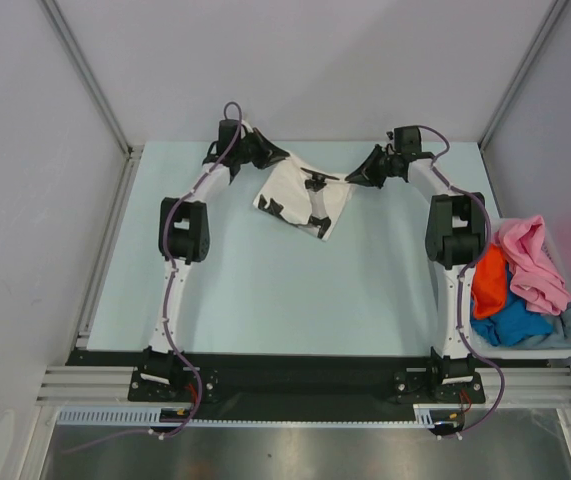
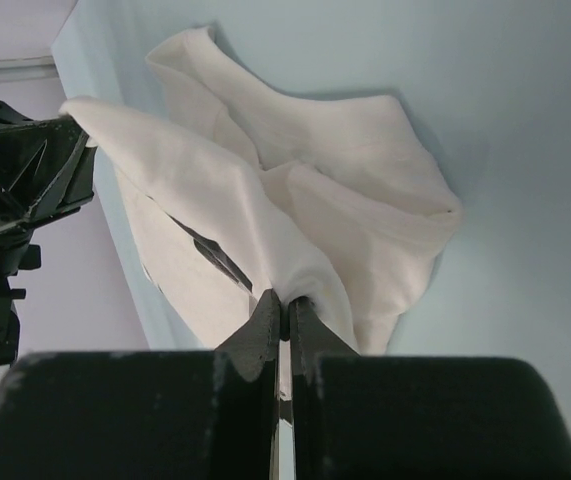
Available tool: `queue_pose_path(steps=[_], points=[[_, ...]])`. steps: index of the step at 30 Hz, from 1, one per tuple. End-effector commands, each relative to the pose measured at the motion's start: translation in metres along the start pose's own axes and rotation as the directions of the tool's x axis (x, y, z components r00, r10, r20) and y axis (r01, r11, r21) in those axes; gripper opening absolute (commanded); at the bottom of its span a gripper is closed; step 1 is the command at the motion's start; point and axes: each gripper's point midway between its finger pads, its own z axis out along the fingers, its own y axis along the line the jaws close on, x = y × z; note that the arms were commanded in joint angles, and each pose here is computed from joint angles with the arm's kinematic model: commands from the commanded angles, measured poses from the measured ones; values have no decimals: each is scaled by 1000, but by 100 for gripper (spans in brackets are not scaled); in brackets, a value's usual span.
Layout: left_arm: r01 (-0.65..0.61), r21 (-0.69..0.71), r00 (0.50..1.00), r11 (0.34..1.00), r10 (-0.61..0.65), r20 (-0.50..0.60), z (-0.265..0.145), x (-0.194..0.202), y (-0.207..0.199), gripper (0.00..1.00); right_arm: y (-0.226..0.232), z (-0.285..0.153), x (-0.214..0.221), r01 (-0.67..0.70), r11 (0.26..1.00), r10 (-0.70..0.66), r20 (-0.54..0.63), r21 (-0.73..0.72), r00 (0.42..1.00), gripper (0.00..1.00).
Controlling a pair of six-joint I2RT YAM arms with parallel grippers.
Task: Fold and stack the t-shirts
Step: Fold the tshirt
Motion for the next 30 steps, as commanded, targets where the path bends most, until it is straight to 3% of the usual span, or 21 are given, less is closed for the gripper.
queue_pose_path(steps=[1, 12, 16, 19, 20, 23, 25, 27, 30], points=[[-44, 106, 999, 993, 42, 28, 7, -7, -38, 0, -7, -1, -19, 3, 1000, -4, 59, 8, 998, 0], [-32, 120, 999, 992, 27, 43, 28, 2, -29, 1, -24, 2, -27, -29, 999, 26, 83, 38, 996, 0], [-11, 109, 999, 994, 6, 54, 32, 0, -20, 7, -37, 8, -28, -53, 997, 48, 85, 52, 995, 0], [-8, 103, 999, 995, 2, 54, 34, 2, -16, 27, -44, 11, -30, -66, 996, 61, 91, 56, 994, 0], [-10, 95, 999, 995, 5, 52, 35, 2, -14, 39, -47, 13, -30, -71, 996, 66, 91, 60, 994, 0], [-71, 62, 996, 996, 67, 61, 26, -4, -23, 56, -50, 16, -33, -83, 995, 78, 97, 52, 992, 0], [-101, 26, 993, 995, 99, 57, 18, -8, -19, 60, -48, 16, -36, -76, 996, 71, 106, 47, 992, 0], [-136, 13, 988, 991, 135, 74, -2, -22, -31, 77, -48, 14, -39, -79, 996, 73, 109, 47, 991, 6], [-230, -40, 968, 972, 233, 96, -38, -40, -45, 83, -44, 7, -44, -67, 997, 61, 115, 47, 991, 24]])
